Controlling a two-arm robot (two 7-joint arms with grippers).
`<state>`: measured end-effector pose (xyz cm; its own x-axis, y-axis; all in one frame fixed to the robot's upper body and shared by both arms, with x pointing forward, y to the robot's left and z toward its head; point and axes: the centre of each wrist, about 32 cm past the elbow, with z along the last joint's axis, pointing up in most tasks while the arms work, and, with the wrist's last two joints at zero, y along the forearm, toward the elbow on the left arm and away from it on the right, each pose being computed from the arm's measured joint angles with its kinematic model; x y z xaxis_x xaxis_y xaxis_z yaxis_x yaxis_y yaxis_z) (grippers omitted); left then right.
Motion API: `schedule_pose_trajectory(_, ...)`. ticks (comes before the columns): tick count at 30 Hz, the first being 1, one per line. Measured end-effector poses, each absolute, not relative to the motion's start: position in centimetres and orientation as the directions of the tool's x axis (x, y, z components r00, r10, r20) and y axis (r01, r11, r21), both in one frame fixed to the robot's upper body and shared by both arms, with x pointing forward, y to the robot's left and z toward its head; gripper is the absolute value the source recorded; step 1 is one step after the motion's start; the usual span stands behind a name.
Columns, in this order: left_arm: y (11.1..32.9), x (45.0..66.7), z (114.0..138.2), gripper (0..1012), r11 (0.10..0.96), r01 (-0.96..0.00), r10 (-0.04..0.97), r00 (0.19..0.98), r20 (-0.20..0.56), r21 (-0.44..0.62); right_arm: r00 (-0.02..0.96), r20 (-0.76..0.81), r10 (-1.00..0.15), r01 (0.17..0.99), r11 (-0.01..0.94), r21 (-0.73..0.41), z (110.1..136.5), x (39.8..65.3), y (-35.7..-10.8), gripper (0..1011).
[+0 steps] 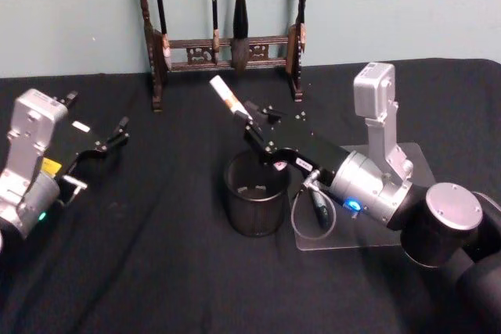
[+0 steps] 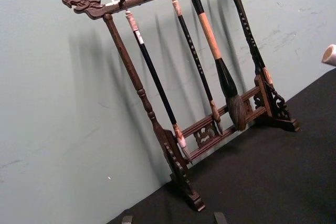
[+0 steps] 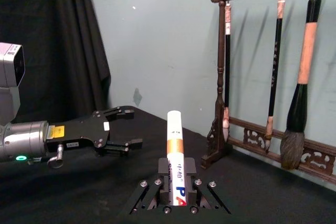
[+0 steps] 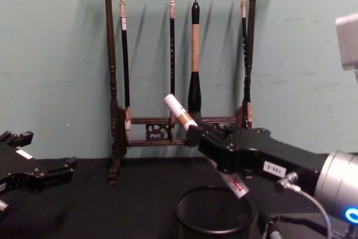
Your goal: Pick up the water-based marker from the table and place it into the pen holder.
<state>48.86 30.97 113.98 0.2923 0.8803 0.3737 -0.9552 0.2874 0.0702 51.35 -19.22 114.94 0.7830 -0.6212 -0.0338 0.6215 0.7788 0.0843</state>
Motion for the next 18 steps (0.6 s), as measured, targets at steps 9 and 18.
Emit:
schedule_pose_trajectory(9,31.0,48.9,114.0,1001,0.287,-0.955,0.880,0.292,0.374,0.070,0.785,-0.040,-0.619,0.620,0.781,0.074,114.3,51.2,-18.7,174)
schedule_pose_trajectory(18,31.0,48.9,114.0,1001,0.287,-0.955,0.880,0.292,0.374,0.070,0.784,-0.023,-0.620,0.620,0.782,0.065,113.6,50.9,-18.3,174)
